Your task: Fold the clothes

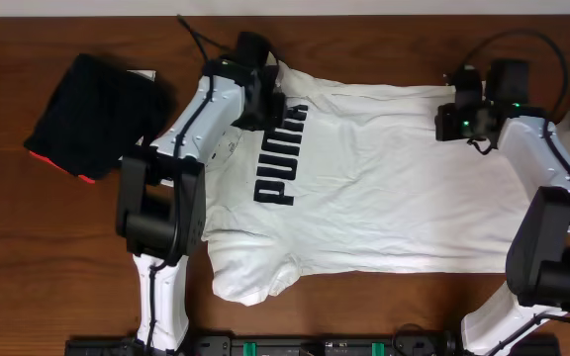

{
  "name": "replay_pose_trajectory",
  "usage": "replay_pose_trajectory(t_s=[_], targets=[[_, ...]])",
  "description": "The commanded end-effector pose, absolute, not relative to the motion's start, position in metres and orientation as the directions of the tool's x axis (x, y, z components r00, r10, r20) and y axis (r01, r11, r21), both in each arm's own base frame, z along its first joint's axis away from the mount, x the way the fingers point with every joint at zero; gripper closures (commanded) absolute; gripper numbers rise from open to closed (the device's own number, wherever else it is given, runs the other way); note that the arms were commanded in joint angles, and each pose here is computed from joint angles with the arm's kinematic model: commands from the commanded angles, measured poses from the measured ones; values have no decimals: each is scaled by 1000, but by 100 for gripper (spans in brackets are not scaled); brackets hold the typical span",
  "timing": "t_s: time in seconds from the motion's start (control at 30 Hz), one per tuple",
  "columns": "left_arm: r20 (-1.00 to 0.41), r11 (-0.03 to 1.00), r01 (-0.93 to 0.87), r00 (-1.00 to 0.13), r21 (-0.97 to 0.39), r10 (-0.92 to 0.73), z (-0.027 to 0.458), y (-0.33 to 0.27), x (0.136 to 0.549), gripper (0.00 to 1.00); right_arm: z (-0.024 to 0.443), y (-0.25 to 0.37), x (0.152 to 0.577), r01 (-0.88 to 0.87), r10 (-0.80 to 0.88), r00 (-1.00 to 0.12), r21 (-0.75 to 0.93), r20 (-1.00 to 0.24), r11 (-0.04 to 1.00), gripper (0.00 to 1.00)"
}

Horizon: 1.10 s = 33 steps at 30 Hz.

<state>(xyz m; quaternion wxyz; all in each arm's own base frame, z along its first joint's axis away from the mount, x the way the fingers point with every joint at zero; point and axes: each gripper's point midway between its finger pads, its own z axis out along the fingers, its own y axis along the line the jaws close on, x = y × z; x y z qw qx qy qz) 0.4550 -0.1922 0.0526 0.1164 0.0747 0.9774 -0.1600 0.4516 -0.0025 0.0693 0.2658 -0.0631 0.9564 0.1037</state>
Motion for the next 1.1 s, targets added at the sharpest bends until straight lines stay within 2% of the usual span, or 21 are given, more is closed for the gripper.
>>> replay_pose_trajectory(t_s=[0.0, 0.27, 0.43, 0.63, 1.07], targets=[[-303, 946, 195, -946, -258, 113, 59, -187, 466, 94, 59, 5, 453, -193, -110, -852, 111, -511, 975, 99], [-297, 975, 143, -951, -168, 88, 43, -169, 465, 93, 26, 24, 457, -228, -145, -867, 122, -477, 966, 99], [-290, 978, 138, -953, -158, 88, 32, -166, 461, 95, -11, 26, 451, -221, -143, -898, 145, -416, 965, 99], [-248, 989, 84, -967, -119, 52, 17, -155, 450, 94, -31, 26, 430, -177, -115, -942, 179, -314, 968, 99], [33, 999, -25, -999, -48, -24, -3, -132, 380, 94, -43, 7, 369, -16, -10, -999, 160, -42, 987, 99]])
